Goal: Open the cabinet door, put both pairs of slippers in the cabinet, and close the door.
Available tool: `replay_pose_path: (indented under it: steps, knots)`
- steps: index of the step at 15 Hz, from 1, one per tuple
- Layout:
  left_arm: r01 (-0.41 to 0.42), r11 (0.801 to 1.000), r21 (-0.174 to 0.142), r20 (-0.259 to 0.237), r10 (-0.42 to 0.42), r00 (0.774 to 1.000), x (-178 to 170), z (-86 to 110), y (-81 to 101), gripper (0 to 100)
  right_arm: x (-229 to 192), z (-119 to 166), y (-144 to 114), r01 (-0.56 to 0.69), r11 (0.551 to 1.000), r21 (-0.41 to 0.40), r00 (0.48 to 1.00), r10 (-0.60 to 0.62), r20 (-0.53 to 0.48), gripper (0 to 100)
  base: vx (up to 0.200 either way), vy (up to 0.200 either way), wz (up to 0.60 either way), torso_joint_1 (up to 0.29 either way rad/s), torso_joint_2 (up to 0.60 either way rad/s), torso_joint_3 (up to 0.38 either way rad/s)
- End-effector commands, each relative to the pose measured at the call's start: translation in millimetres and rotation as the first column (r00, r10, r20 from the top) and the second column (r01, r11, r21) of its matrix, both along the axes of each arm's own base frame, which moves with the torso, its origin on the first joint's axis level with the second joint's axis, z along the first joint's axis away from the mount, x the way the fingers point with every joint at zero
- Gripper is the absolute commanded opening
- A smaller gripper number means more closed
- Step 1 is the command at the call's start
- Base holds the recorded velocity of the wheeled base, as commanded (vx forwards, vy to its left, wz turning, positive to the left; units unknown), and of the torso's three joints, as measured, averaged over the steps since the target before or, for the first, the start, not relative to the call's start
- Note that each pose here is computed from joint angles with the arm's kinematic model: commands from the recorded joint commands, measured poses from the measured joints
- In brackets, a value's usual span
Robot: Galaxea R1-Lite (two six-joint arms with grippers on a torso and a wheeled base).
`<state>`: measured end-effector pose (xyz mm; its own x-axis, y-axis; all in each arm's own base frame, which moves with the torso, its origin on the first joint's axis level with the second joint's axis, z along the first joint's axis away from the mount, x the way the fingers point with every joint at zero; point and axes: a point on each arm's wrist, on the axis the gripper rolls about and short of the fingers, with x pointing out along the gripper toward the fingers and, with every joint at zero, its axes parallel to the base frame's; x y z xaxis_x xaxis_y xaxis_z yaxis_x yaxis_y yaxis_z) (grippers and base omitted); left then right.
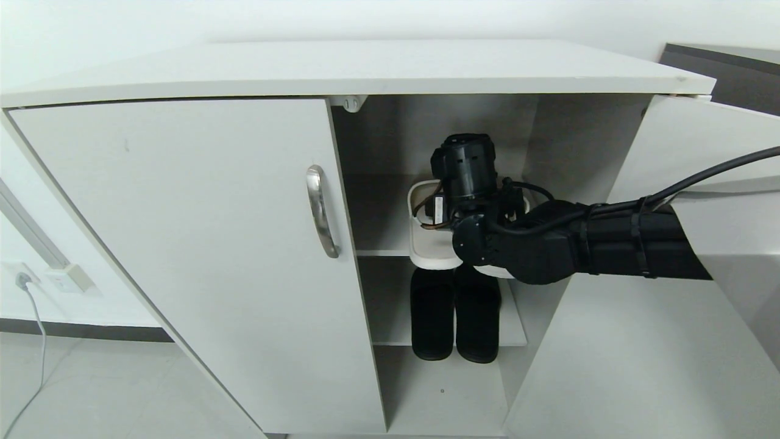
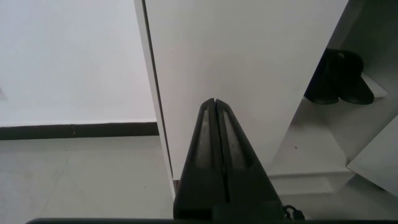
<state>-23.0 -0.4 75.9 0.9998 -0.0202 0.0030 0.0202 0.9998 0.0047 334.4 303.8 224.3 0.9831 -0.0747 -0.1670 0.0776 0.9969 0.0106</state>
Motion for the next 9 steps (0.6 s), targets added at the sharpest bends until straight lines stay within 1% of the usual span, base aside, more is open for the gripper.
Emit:
replay_pose_path:
  steps: [1, 4, 9]
  knots:
    - [0.000, 1.000, 0.000, -0.001, 0.000, 1.000, 0.1, 0.0, 0.0, 0, -13.7, 6.7, -3.9, -0.013, 1.000, 0.003, 1.000, 0.013, -0.004, 100, 0.000, 0.000, 0.00, 0.000, 0.00, 0.000]
    - [0.001, 1.000, 0.000, -0.001, -0.001, 1.000, 0.1, 0.0, 0.0, 0, -29.5, 17.5, -6.0, -0.030, 0.999, 0.017, 1.000, 0.030, 0.006, 100, 0.000, 0.000, 0.00, 0.000, 0.00, 0.000]
    - [0.000, 1.000, 0.000, -0.001, 0.000, 1.000, 0.1, 0.0, 0.0, 0, -57.1, 19.8, -9.1, -0.072, 0.997, 0.018, 0.997, 0.072, 0.008, 100, 0.000, 0.000, 0.00, 0.000, 0.00, 0.000]
